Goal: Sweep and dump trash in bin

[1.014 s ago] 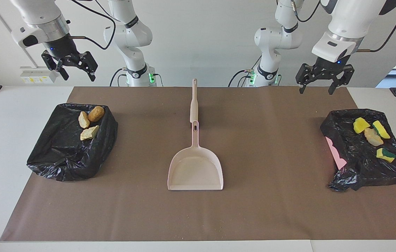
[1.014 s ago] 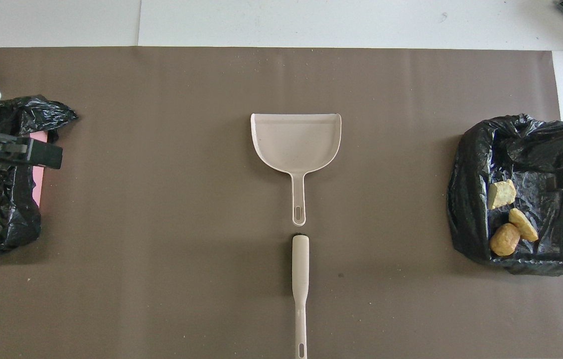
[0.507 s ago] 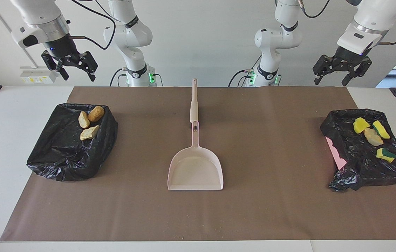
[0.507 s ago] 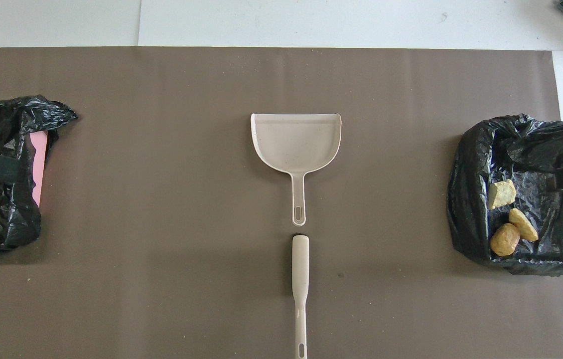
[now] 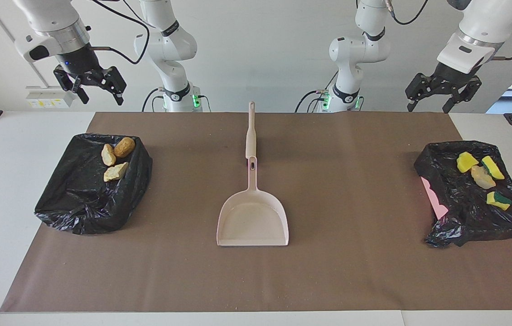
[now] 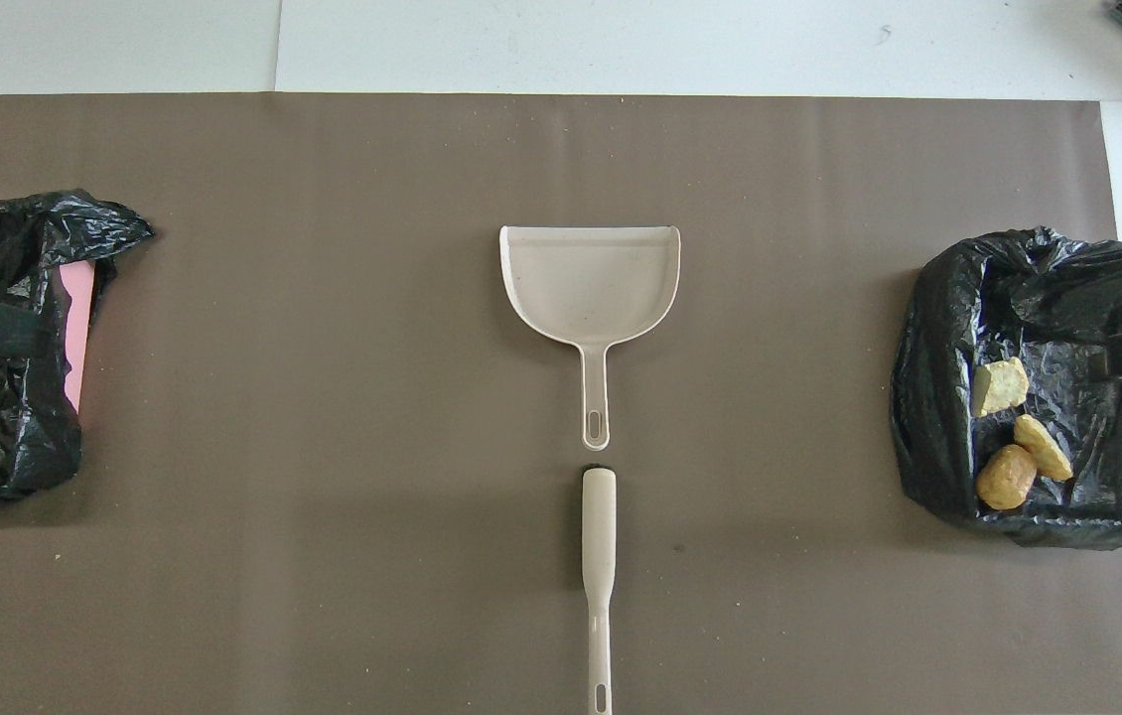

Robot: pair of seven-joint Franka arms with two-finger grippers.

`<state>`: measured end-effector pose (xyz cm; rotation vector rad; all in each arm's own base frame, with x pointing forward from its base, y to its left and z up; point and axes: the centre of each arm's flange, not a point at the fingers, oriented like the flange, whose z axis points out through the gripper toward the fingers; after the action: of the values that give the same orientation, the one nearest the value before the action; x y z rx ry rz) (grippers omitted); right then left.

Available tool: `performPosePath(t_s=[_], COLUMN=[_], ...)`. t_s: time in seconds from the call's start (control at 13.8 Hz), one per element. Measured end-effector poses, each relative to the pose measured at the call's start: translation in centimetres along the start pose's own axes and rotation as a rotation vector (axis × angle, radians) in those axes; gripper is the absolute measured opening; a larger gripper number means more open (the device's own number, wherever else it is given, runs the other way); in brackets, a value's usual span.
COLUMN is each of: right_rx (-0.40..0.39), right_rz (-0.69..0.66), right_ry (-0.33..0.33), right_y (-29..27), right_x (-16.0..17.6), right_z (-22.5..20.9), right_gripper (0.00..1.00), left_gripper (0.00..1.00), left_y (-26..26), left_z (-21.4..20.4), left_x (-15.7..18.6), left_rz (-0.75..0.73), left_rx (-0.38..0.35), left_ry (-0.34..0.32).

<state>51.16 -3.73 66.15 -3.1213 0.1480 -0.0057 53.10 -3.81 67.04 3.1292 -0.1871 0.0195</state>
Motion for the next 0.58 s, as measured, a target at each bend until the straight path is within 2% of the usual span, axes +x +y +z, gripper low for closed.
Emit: performPosePath(t_s=[0.58], right_rx=[0.0], right_rz=[0.0], right_ry=[0.0], right_y=[0.0], right_x=[0.0], right_z=[0.0], right_gripper=[1.0], left_gripper=[1.0], left_y=[0.1], left_z=[-0.03], left_x=[-0.05], left_rz=[0.015], left_rx=[0.0], left_ry=[-0.003])
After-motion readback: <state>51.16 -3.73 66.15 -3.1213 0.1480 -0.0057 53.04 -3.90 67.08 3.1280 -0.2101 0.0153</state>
